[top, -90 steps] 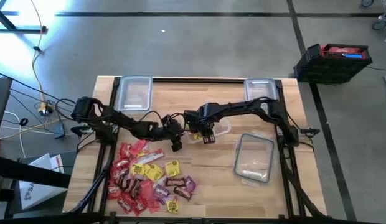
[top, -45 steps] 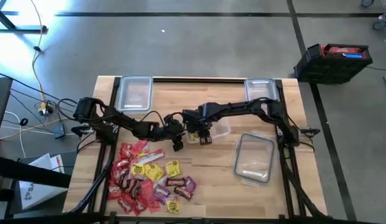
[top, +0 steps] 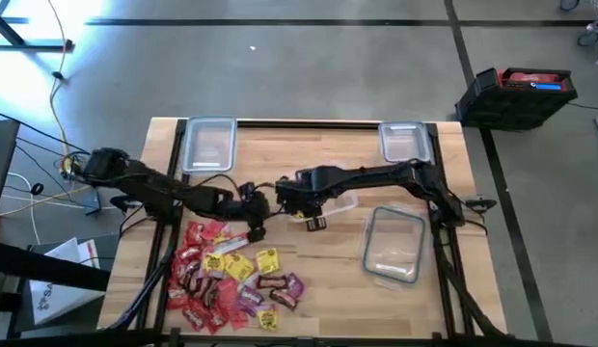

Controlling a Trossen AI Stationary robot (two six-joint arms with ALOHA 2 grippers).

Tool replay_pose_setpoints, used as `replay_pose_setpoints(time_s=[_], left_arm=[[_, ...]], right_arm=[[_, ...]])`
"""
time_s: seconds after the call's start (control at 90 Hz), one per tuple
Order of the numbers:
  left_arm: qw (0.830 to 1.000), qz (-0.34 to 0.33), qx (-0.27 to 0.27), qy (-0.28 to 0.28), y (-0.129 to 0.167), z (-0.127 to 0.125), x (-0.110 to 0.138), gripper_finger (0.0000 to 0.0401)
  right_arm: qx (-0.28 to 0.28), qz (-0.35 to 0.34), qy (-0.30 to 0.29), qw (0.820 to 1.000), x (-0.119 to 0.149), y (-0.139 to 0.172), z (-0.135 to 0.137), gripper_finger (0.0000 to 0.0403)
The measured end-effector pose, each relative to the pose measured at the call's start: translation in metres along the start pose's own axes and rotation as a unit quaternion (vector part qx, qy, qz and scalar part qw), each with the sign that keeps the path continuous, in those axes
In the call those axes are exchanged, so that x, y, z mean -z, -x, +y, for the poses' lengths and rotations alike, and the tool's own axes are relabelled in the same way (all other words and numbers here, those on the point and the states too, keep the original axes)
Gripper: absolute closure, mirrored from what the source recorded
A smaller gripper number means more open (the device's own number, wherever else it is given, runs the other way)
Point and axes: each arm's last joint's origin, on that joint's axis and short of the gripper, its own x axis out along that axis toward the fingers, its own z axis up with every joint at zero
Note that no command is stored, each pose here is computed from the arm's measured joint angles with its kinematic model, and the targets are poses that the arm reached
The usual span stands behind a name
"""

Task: Sort candy
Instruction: Put the yellow candy into the center transparent bin

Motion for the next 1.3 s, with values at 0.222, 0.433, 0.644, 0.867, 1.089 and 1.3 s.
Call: replay_pose_setpoints(time_s=[0.222,0.433,0.644,0.867,1.089,1.3], left_arm=[[0.994,0.025,0.099,0.022,0.044,-0.035,0.021,0.0295],[0.975,0.137,0.175,0.018,0.067,-0.064,0.056,0.0295],[0.972,0.196,0.129,0.006,0.075,-0.074,0.084,0.0293],[0.970,0.211,0.114,0.028,0.076,-0.079,0.093,0.0275],[0.974,0.193,0.117,0.027,0.071,-0.079,0.103,0.0234],[0.974,0.192,0.118,0.035,0.057,-0.078,0.116,0.0213]], right_arm=[[-0.008,-0.129,0.026,0.991,-0.030,0.010,0.051,0.0279],[-0.074,-0.284,0.056,0.954,-0.054,-0.001,0.101,0.0279],[-0.066,-0.276,0.016,0.959,-0.057,-0.046,0.116,0.0279],[-0.064,-0.235,-0.017,0.970,-0.055,-0.090,0.119,0.0279],[-0.070,-0.207,-0.041,0.975,-0.051,-0.118,0.116,0.0267],[-0.082,-0.202,-0.061,0.974,-0.050,-0.127,0.106,0.0245]])
